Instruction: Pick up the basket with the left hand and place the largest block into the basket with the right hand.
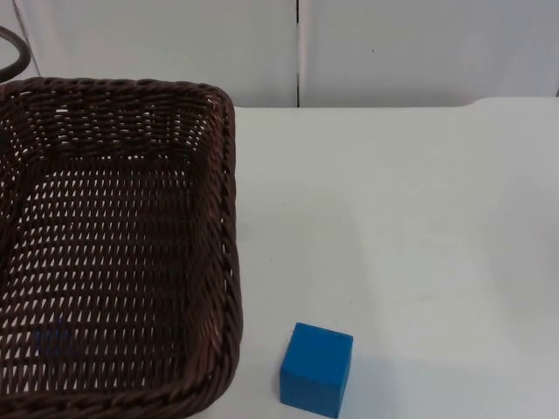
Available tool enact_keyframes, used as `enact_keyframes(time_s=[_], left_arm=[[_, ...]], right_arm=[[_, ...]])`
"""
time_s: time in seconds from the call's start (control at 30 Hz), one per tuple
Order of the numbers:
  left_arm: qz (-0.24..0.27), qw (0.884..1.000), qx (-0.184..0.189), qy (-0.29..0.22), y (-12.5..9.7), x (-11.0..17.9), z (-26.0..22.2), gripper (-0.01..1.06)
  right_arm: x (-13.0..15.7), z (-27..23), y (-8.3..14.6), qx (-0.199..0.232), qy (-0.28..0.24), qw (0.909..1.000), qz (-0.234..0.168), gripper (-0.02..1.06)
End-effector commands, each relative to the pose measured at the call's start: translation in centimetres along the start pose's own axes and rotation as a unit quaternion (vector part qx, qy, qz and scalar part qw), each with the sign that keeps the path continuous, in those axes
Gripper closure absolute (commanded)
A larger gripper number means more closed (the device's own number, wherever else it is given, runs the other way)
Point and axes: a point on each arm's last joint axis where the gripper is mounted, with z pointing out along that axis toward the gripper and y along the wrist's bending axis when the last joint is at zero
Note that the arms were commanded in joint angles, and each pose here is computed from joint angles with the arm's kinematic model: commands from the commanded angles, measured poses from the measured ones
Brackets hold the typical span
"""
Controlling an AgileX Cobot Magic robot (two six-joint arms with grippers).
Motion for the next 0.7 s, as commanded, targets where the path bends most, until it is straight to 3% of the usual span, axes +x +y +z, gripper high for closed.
enact_keyframes(time_s=[0.0, 0.13, 0.37, 0.43, 0.67], left_arm=[[-0.004, 1.0, 0.006, -0.01, -0.1, 0.0, -0.3, 1.05], [-0.003, 1.0, 0.004, -0.011, -0.1, 0.0, -0.3, 1.05], [-0.003, 1.0, 0.005, -0.01, -0.1, 0.0, -0.3, 1.05], [-0.003, 1.0, 0.005, -0.007, -0.1, 0.1, -0.3, 1.05], [-0.001, 1.0, 0.004, -0.007, -0.1, 0.1, -0.3, 1.05]], right_arm=[[-0.5, 0.6, 0.5, -0.013, 0.002, 0.999, -0.044, 0.0], [-1.1, 3.1, 3.3, -0.063, 0.012, 0.9902, -0.124, 0.0], [-1.2, 6.1, 7.7, -0.128, 0.044, 0.9736, -0.183, 0.0], [-0.8, 7.3, 10.0, -0.155, 0.061, 0.9632, -0.211, 0.0], [0.5, 11.1, 14.5, -0.192, 0.065, 0.944, -0.26, 0.0]])
